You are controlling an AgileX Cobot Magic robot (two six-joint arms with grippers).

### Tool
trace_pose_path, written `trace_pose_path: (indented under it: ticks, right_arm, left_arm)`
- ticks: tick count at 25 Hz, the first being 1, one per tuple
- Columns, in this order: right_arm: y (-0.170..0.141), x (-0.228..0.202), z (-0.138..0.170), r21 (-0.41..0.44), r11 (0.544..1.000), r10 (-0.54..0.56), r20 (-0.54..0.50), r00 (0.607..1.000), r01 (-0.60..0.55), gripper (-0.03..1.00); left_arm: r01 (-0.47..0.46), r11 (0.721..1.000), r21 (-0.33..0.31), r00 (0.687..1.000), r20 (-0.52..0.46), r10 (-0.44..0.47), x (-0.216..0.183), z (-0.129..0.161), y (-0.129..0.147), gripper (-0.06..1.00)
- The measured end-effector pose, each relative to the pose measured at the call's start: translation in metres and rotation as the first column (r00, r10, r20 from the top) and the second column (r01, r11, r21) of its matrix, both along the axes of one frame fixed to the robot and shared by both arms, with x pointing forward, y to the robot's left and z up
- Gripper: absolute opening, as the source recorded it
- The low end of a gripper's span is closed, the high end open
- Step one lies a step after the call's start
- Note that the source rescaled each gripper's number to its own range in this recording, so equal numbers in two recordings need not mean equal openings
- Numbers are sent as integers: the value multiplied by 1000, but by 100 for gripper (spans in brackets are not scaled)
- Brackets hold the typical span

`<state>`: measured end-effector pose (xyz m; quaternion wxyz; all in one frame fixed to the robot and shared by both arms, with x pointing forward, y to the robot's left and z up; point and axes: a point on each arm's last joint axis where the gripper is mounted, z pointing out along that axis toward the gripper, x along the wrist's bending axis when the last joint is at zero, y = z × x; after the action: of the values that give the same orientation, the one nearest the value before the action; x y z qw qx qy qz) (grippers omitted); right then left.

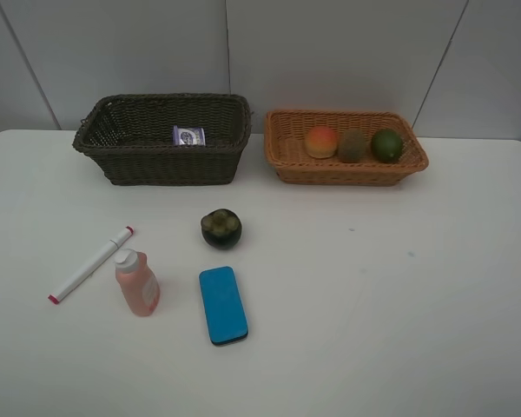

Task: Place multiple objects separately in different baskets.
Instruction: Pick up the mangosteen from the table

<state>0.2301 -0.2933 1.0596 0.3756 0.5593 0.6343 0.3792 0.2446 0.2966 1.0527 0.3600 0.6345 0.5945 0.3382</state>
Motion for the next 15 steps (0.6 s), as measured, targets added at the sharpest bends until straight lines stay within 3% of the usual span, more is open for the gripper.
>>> trace_pose_path:
  ticks: [7,11,15]
  right_arm:
    - [0,0,0,0,1000,0,0,1000,0,99]
    - [0,0,0,0,1000,0,0,1000,0,99]
    - [0,0,0,0,1000,0,0,1000,0,99]
  left_arm:
    - [0,1000,-1,1000,12,0,-1,3,0,100]
    - [1,1000,-3,999,51,-1,-3,17,0,100]
    - [8,1000,-1,1000,12,-8,10,33,-1,100]
